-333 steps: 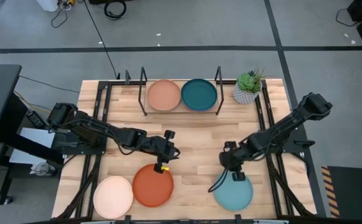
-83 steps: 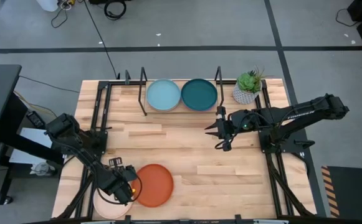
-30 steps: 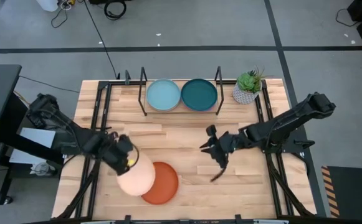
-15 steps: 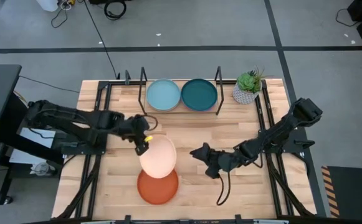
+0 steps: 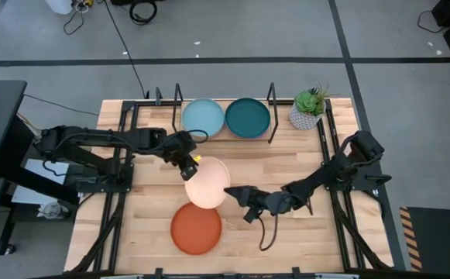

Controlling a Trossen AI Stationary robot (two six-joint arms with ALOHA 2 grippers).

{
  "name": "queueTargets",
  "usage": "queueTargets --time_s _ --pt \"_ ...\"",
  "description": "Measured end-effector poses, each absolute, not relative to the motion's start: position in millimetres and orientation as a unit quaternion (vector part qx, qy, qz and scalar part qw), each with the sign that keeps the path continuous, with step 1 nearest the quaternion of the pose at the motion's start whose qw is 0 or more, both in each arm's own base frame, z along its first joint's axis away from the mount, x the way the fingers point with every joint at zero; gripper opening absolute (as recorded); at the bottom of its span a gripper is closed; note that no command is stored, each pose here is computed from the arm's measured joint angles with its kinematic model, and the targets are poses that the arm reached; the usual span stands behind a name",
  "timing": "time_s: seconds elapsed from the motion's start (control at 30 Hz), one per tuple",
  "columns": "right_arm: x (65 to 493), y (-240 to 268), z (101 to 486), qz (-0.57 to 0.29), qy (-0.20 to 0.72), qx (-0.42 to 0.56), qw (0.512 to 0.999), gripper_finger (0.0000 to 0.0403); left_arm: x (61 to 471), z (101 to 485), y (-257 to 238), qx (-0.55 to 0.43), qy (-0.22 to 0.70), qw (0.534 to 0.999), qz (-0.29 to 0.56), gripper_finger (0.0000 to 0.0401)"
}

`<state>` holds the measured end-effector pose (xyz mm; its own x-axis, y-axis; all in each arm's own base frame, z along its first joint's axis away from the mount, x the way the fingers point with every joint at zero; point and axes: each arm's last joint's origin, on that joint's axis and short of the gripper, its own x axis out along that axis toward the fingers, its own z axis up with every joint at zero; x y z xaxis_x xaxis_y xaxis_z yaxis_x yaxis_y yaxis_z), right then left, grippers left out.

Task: Place and stack plates onto a shelf
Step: Stack the light brown plate on top of the dark green plate on the shelf

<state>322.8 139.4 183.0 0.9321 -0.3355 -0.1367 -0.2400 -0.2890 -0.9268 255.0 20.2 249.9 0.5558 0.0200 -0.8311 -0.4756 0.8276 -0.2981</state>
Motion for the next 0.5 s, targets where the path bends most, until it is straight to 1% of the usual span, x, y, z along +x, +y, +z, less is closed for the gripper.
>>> queueTargets --time_s 0.13,0.23,0.33,0.5 --pt "331.5 130.5 177.5 -0.041 0.193 -0.808 0.556 0.0210 259.1 244.9 23.2 -0.265 0.454 0.839 0.142 0.0019" --pt "334.3 126.4 176.0 -0.037 0.195 -0.808 0.554 0.0193 262.3 243.1 23.5 -0.264 0.451 0.841 0.140 0.0019" --pt "335.4 124.5 175.5 -0.029 0.188 -0.802 0.567 0.0168 262.9 244.2 23.6 -0.258 0.447 0.846 0.135 0.0020" --pt "335.4 124.4 174.2 -0.019 0.188 -0.801 0.568 0.0121 264.0 245.0 23.7 -0.255 0.441 0.850 0.133 0.0020"
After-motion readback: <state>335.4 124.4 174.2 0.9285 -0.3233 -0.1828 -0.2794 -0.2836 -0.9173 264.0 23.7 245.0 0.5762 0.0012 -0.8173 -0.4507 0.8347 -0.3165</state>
